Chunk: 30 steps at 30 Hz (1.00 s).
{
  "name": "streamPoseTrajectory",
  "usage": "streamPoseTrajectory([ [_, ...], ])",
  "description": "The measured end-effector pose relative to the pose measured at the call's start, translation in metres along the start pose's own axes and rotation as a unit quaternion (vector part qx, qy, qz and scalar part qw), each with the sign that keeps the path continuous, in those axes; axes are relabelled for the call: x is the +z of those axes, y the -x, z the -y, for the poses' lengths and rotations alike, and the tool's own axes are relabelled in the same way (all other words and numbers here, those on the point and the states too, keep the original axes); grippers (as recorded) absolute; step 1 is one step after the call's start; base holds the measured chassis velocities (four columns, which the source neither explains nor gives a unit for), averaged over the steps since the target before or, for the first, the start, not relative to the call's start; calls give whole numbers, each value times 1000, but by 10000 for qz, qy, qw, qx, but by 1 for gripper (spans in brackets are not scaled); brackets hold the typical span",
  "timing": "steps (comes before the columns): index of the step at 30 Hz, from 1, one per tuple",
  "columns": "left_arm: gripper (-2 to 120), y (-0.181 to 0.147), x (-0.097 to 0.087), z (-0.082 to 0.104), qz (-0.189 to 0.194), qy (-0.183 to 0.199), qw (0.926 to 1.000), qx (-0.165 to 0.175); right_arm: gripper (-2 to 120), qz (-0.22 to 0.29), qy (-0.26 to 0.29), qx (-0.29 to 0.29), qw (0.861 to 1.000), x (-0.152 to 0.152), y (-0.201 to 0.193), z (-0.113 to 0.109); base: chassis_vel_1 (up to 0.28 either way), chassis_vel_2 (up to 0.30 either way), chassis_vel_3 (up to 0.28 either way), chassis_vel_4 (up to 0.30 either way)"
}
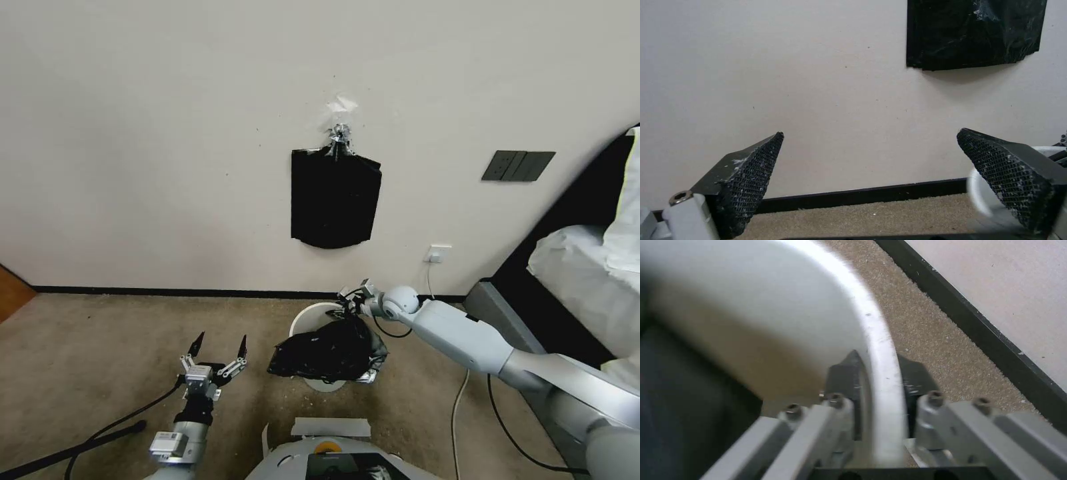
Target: Place a trash bag onto the trash bin.
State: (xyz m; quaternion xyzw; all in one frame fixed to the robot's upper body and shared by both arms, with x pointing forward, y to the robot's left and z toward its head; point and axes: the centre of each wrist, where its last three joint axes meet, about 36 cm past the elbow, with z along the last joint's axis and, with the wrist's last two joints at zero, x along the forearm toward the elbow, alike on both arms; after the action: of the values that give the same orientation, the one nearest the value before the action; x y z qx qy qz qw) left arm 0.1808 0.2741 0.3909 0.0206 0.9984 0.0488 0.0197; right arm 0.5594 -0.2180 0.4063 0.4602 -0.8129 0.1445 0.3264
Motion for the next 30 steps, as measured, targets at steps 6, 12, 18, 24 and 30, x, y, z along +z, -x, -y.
streamPoseTrajectory([
  [6, 100, 0, 0, 1, -11, -37, 10000, -11, 6, -3, 29, 40, 10000, 4, -3, -4, 0, 0, 0, 0],
  [12, 100, 1, -2, 3, -24, -111, 9999, -14, 6, 96, 547, 177, 9983, 5, -17, -22, 0, 0, 0, 0],
  [18, 100, 5, -3, 6, -24, -180, 9998, 19, 6, 204, 1633, 962, 9817, 3, -50, -49, 0, 0, 0, 0],
  [24, 100, 9, -4, 9, -12, -205, 9998, 45, 6, 456, 2166, 1368, 9656, 1, -68, -69, 0, 0, 0, 0],
  [30, 100, 14, -5, 11, 1, -226, 9997, 55, 6, 770, 2860, 1977, 9345, 6, -92, -121, 0, 0, 0, 0],
])
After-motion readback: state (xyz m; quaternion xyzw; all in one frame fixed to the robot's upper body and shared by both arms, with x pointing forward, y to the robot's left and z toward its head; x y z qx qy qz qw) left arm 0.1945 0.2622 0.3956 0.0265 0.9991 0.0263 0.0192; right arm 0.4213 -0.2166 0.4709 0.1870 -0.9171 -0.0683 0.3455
